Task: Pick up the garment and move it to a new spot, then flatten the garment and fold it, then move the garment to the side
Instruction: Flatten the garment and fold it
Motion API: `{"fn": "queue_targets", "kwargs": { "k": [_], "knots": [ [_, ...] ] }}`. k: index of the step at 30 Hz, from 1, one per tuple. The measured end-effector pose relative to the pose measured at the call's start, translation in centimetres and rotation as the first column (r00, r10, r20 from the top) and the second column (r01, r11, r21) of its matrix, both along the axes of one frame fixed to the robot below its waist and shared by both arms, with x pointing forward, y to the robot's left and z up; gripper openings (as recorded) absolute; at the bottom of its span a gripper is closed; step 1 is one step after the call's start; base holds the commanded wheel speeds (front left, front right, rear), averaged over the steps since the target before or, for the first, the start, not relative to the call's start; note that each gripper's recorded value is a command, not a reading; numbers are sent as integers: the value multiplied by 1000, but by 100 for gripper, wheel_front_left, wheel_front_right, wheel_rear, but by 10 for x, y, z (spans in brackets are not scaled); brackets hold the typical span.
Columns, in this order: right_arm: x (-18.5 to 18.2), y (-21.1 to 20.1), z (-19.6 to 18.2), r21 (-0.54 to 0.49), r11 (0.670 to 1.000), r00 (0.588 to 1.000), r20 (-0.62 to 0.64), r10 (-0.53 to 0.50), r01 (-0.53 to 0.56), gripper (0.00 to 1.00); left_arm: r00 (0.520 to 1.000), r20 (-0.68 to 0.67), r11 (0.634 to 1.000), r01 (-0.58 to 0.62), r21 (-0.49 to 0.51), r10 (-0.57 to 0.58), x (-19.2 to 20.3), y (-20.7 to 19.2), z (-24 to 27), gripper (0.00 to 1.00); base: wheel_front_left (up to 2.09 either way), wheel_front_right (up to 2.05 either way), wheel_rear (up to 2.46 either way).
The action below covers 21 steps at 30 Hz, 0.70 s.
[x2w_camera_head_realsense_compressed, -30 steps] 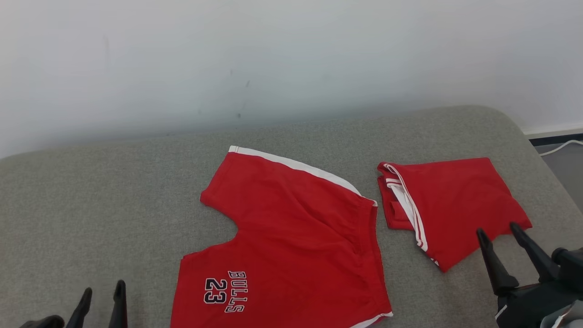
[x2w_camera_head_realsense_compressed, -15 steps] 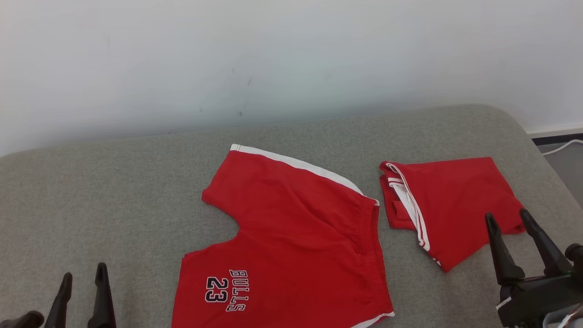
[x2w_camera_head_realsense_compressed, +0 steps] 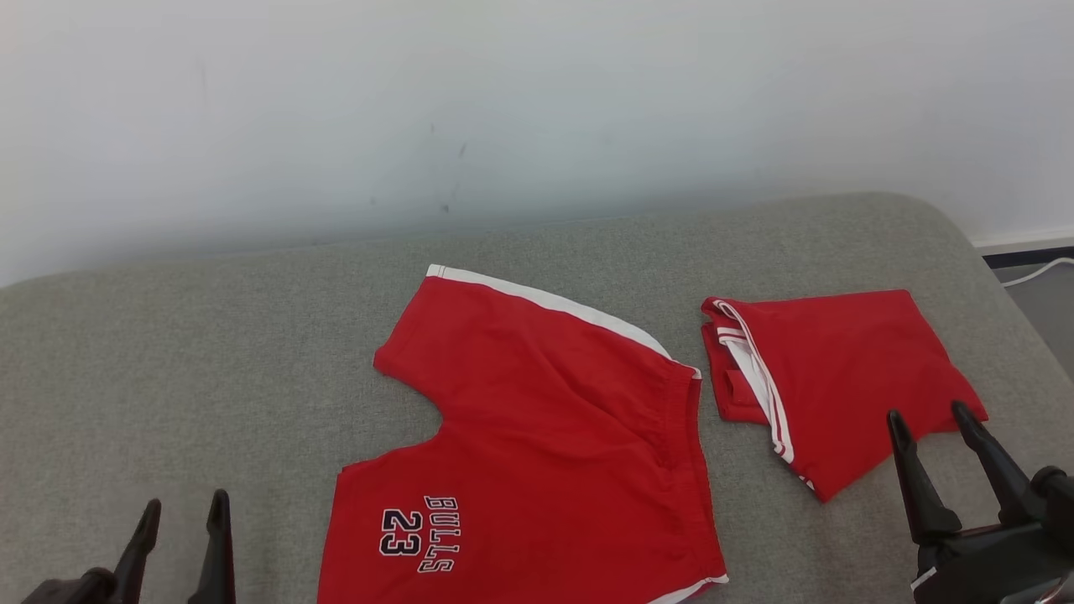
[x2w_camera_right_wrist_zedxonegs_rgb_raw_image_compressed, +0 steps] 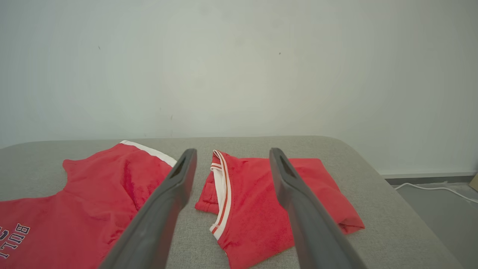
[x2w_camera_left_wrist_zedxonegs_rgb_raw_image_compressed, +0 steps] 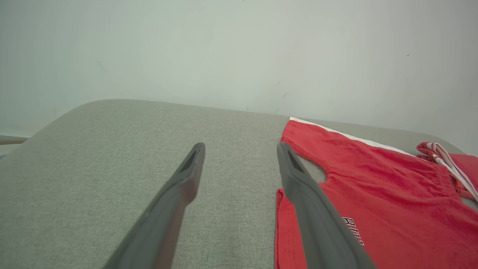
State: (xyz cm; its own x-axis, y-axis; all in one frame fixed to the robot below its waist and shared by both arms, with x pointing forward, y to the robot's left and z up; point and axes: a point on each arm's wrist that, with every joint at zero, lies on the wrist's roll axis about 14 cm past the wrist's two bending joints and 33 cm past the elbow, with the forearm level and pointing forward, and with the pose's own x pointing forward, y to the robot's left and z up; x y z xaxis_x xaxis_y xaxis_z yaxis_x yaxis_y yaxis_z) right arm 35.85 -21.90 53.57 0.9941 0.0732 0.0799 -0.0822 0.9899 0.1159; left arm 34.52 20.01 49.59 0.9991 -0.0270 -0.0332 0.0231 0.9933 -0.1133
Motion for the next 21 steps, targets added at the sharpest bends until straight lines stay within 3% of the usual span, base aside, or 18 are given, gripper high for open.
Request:
{"fn": "queue_targets", "kwargs": {
  "k": [21],
  "knots": [
    [-2,5,-7,-22,1000,1000,-19,18,-18,100,993,-113,999,39,12,-37,-9,-7,-11,100,0,0,0]
  ]
}}
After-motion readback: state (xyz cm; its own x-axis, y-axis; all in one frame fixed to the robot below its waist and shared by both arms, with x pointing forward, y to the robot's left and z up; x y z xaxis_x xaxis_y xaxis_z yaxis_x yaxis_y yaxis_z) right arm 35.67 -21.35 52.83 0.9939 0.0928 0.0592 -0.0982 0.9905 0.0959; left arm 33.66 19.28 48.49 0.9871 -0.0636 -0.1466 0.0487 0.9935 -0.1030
